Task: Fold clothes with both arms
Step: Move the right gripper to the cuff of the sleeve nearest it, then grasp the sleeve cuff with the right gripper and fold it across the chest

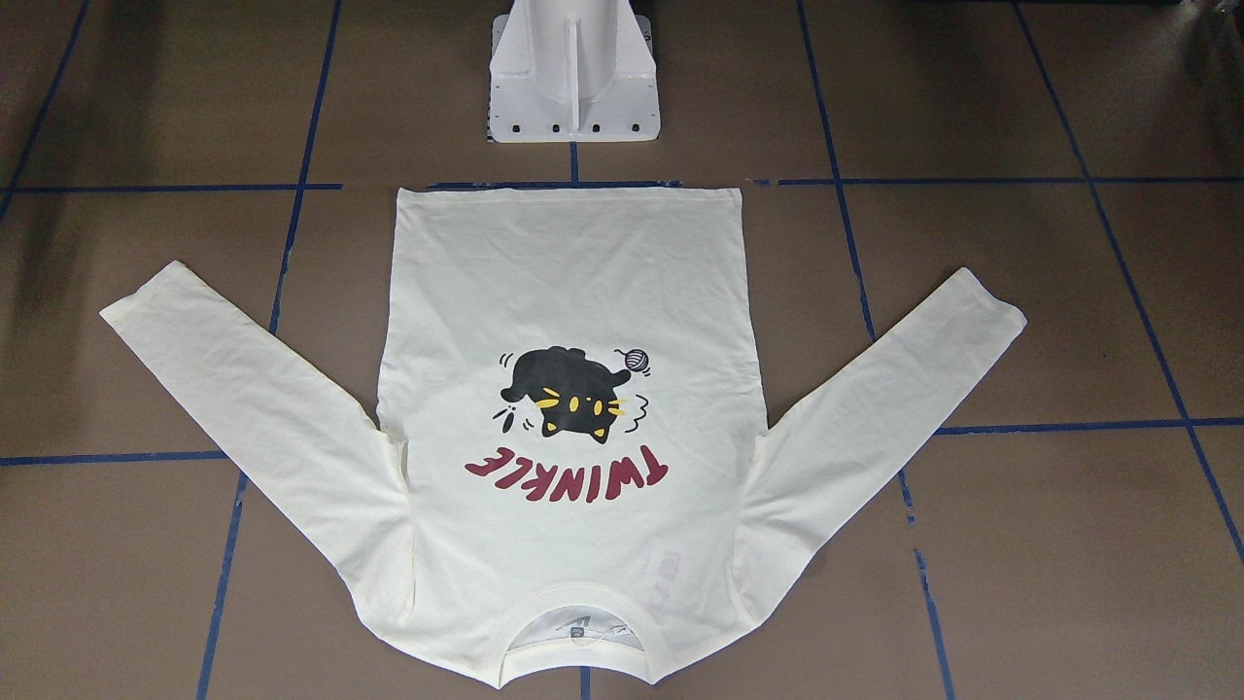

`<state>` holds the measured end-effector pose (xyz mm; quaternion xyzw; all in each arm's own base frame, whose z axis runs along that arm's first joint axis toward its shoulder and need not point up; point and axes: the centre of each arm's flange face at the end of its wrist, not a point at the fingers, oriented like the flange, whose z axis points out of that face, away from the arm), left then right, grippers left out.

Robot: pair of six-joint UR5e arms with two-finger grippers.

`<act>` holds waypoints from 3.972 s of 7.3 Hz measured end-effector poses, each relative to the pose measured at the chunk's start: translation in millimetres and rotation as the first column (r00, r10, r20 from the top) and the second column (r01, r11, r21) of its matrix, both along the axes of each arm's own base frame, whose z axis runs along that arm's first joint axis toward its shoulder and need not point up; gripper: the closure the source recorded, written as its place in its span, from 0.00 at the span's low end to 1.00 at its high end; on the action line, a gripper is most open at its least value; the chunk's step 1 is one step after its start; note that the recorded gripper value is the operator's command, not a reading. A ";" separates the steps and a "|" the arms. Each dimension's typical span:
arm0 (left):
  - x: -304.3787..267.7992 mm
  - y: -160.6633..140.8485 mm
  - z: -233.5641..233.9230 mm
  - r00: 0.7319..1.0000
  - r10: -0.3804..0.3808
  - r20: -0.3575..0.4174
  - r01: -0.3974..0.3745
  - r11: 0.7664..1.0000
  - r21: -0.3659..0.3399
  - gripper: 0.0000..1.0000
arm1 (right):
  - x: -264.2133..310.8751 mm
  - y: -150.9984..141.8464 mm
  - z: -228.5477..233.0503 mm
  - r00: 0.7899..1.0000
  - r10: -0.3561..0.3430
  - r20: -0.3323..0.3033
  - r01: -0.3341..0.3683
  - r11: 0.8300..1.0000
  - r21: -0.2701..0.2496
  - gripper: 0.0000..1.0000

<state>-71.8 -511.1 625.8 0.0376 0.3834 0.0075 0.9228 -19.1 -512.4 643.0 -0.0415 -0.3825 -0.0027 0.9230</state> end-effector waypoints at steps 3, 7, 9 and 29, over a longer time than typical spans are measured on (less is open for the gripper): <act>0.4 0.0 -5.4 1.000 -0.001 -0.006 0.001 1.000 0.011 0.00 | -7.9 -0.4 -6.7 0.999 -0.012 0.029 0.011 1.000 0.025 0.00; 3.4 5.1 -8.9 1.000 0.001 -0.009 0.000 1.000 0.031 0.00 | -74.9 35.0 -14.4 0.970 -0.131 0.207 0.107 0.986 0.126 0.00; 3.9 5.2 -10.1 1.000 0.001 -0.010 -0.001 0.999 0.035 0.00 | -106.8 75.6 -1.2 0.966 -0.134 0.223 0.110 0.987 0.114 0.01; 4.0 4.2 -16.8 1.000 0.001 -0.011 0.000 0.999 0.047 0.00 | -221.5 26.5 -152.5 0.956 0.122 0.265 -0.081 0.984 -0.162 1.00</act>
